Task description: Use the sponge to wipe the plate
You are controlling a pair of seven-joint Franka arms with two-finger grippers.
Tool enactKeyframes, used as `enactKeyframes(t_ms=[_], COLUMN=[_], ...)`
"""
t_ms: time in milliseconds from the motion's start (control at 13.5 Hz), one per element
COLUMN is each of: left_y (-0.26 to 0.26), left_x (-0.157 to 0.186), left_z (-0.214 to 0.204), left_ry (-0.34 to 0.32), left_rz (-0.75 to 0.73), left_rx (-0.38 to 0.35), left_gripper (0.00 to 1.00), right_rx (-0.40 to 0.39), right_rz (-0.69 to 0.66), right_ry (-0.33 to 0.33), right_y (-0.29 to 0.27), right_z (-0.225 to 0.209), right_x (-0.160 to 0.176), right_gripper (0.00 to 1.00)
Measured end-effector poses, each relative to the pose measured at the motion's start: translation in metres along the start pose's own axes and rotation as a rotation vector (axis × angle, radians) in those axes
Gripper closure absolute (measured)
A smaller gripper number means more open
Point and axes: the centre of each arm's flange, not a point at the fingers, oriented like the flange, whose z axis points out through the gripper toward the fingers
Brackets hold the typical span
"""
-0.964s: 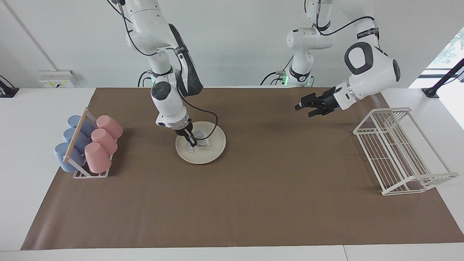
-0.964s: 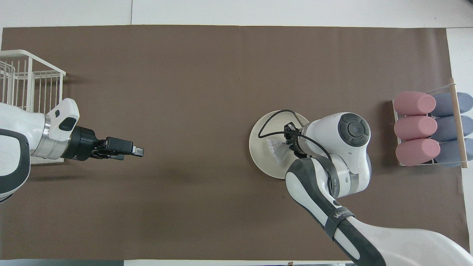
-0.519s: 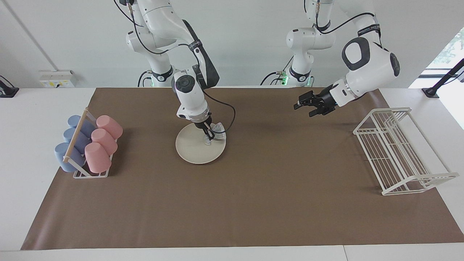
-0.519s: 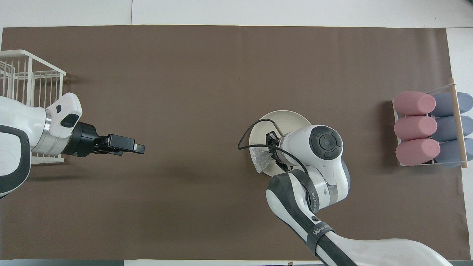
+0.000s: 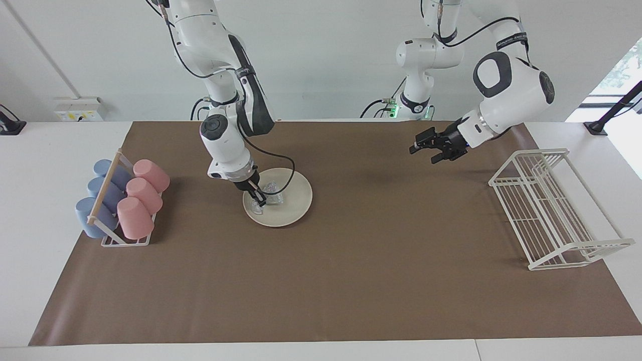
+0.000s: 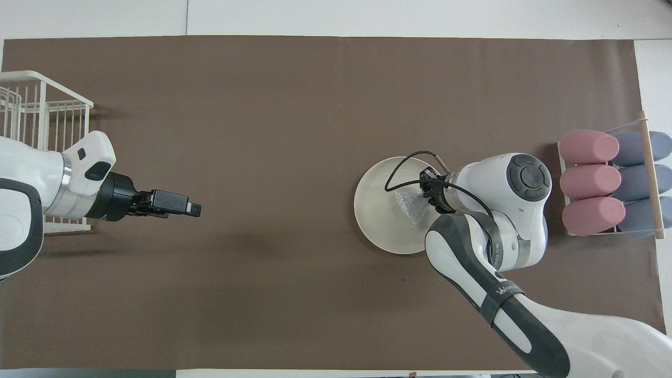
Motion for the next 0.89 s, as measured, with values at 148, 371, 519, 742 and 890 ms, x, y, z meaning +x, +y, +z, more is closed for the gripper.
enactKeyframes(t_ms=[148, 371, 519, 742, 890], left_y=[0.0, 0.0, 0.001, 0.002, 0.002], left_x=[0.002, 0.002, 0.002, 0.003, 0.003], left_z=[-0.001, -0.001, -0.001, -0.001, -0.001], left_ry=[0.014, 0.018, 0.021, 0.023, 0.024], left_rz=[0.003, 0.004, 0.006, 0.009, 0.009], left_rx=[0.011, 0.014, 0.016, 0.017, 0.018], left_gripper=[0.0, 0.0, 0.0, 0.0, 0.0], right_rx=[-0.001, -0.007, -0.018, -0.028, -0.025], right_rz=[-0.002, 0.08, 0.141, 0.164, 0.188], right_ry=[0.0, -0.007, -0.015, -0.02, -0.019], right_y=[-0.001, -0.009, -0.019, -0.022, -0.023], right_z=[0.0, 0.004, 0.012, 0.017, 0.016], right_x=[-0.002, -0.032, -0.08, -0.107, -0.106], right_gripper=[0.9, 0.9, 0.9, 0.9, 0.9])
